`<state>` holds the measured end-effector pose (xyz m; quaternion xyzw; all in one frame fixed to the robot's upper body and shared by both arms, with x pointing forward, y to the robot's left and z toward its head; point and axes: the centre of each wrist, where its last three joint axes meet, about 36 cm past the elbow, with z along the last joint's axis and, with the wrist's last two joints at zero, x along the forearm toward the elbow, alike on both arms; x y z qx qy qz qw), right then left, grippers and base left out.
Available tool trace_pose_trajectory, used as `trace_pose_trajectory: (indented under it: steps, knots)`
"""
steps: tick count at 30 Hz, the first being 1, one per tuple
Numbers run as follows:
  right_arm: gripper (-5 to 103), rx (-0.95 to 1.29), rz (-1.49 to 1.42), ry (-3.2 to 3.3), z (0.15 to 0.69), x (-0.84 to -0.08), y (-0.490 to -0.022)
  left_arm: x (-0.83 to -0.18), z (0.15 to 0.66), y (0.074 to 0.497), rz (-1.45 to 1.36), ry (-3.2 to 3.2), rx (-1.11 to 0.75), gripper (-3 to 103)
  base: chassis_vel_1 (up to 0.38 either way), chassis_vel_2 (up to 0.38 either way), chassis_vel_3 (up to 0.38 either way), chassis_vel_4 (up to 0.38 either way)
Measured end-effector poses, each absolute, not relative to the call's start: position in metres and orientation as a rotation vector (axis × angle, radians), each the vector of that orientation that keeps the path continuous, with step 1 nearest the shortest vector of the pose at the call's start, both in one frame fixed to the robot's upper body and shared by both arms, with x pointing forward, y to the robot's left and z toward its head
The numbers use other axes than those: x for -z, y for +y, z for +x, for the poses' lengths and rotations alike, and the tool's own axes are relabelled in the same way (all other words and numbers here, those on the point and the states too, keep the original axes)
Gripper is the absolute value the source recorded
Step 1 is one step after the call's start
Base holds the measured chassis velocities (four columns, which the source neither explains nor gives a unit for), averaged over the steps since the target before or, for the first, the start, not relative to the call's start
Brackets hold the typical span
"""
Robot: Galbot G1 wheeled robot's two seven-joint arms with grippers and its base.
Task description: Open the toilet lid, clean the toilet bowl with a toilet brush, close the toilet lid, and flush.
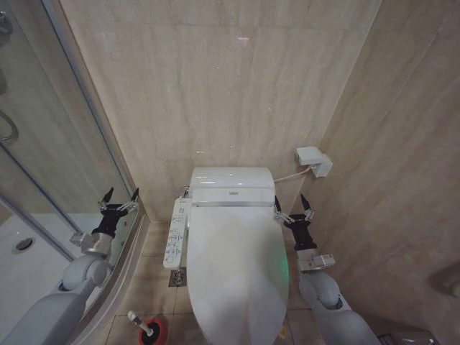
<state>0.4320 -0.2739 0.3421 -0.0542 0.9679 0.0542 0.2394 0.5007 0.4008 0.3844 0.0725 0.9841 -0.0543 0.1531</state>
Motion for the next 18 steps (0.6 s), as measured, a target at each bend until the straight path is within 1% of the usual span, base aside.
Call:
trace_pose_trajectory:
  steps: [5,6,9,11,12,13,14,18]
  knots:
    - [100,-0.144,-0.144,2.651,0.435,-0.341,-0.276,-0.376,0.522,0.395,0.246,2.820,0.155,100,0.024,-0.034,-0.028,0.022]
    - [100,-0.143,-0.142,2.653,0.436,-0.340,-0.277,-0.372,0.532,0.392,0.261,2.818,0.155,103,0.000,0.000,0.000,0.000]
    - [100,-0.138,-0.136,2.657,0.435,-0.339,-0.280,-0.358,0.560,0.385,0.345,2.813,0.136,103,0.000,0.000,0.000,0.000]
    - [100,-0.135,-0.133,2.658,0.435,-0.338,-0.281,-0.356,0.565,0.384,0.370,2.808,0.128,103,0.000,0.000,0.000,0.000]
    - [100,-0.130,-0.125,2.659,0.434,-0.338,-0.285,-0.350,0.582,0.385,0.443,2.789,0.092,103,0.000,0.000,0.000,0.000]
    - [100,-0.128,-0.117,2.660,0.433,-0.337,-0.287,-0.346,0.594,0.389,0.483,2.780,0.053,88,0.000,0.000,0.000,0.000]
    - [100,-0.128,-0.117,2.660,0.433,-0.337,-0.287,-0.346,0.594,0.389,0.483,2.780,0.053,88,0.000,0.000,0.000,0.000]
    - [100,-0.130,-0.090,2.662,0.431,-0.335,-0.291,-0.346,0.639,0.399,0.631,2.753,-0.109,88,0.000,0.000,0.000,0.000]
